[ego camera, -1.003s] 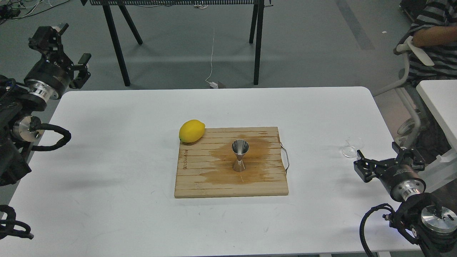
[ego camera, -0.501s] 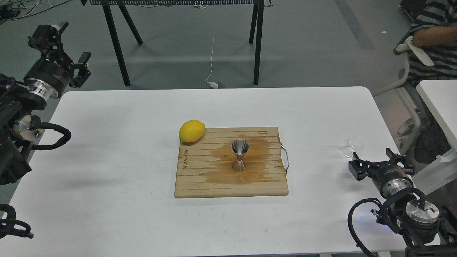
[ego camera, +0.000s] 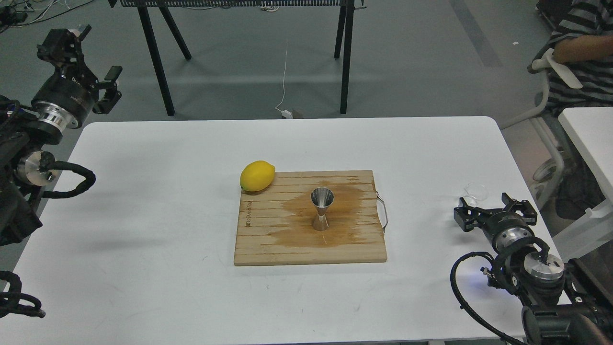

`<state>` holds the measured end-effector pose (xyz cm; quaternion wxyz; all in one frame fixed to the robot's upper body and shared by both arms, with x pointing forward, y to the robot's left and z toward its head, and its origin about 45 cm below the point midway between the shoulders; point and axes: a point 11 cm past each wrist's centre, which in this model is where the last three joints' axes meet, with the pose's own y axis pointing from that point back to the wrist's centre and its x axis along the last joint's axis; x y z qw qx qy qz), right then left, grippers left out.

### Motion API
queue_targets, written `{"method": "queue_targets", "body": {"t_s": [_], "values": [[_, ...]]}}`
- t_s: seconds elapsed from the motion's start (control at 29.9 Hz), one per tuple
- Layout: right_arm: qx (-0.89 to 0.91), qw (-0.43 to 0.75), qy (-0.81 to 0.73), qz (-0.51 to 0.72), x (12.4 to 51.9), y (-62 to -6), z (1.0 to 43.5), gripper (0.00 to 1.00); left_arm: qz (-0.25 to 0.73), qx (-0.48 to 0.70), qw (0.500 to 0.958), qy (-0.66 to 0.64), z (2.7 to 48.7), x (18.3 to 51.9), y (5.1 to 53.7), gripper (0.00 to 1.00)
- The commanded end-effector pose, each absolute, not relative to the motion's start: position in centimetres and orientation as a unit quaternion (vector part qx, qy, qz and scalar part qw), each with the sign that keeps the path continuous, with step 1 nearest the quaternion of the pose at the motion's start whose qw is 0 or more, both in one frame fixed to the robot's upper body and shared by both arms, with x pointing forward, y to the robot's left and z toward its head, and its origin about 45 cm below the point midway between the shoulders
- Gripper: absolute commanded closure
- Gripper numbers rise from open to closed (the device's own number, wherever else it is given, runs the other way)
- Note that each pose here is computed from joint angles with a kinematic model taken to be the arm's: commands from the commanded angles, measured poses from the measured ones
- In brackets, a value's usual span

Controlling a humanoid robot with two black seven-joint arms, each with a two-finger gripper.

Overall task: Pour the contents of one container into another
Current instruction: 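Lower the right gripper toward the small clear glass cup, then close the right gripper around the clear glass cup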

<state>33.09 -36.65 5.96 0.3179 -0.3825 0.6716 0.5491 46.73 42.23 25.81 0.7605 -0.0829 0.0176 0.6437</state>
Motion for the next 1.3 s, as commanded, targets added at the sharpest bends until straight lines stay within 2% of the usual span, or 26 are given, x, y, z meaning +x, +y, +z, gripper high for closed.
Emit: {"method": "queue_targets", "body": {"t_s": [0.0, 0.27, 0.57, 0.74, 0.87, 1.0, 1.07, 1.1, 1.14, 1.27], "values": [[-0.379, 0.313, 0.672, 0.554, 33.4, -36.2, 5.4, 0.02, 0.644, -0.082, 0.761, 0.017, 25.8, 46.7, 42.3, 0.01], [-0.382, 0.299, 0.671, 0.56, 33.9, -35.1, 4.4, 0.03, 0.644, -0.081, 0.76, 0.016, 25.9, 46.7, 42.4, 0.01], [-0.381, 0.298, 0.673, 0.56, 34.1, -35.3, 4.3, 0.11, 0.644, -0.081, 0.76, 0.016, 25.9, 46.7, 42.4, 0.01], [-0.384, 0.295, 0.673, 0.559, 34.2, -35.1, 4.3, 0.31, 0.644, -0.081, 0.76, 0.016, 25.9, 46.7, 42.4, 0.01], [-0.394, 0.282, 0.674, 0.557, 34.1, -34.5, 4.1, 0.44, 0.645, -0.081, 0.76, 0.016, 25.9, 46.7, 42.4, 0.01], [-0.398, 0.277, 0.675, 0.556, 34.0, -34.2, 4.0, 0.5, 0.645, -0.081, 0.76, 0.016, 25.9, 46.7, 42.4, 0.01], [-0.403, 0.281, 0.672, 0.554, 34.1, -34.2, 4.2, 0.6, 0.645, -0.081, 0.76, 0.016, 25.9, 46.7, 42.4, 0.01], [-0.407, 0.286, 0.671, 0.55, 34.2, -34.3, 4.3, 0.7, 0.645, -0.081, 0.76, 0.016, 25.9, 46.7, 42.4, 0.01], [-0.409, 0.289, 0.67, 0.548, 34.2, -34.2, 4.4, 0.73, 0.645, -0.081, 0.76, 0.016, 25.9, 46.7, 42.4, 0.01], [-0.412, 0.292, 0.668, 0.547, 34.3, -34.2, 4.5, 0.76, 0.645, -0.081, 0.76, 0.016, 25.9, 46.7, 42.4, 0.01]]}}
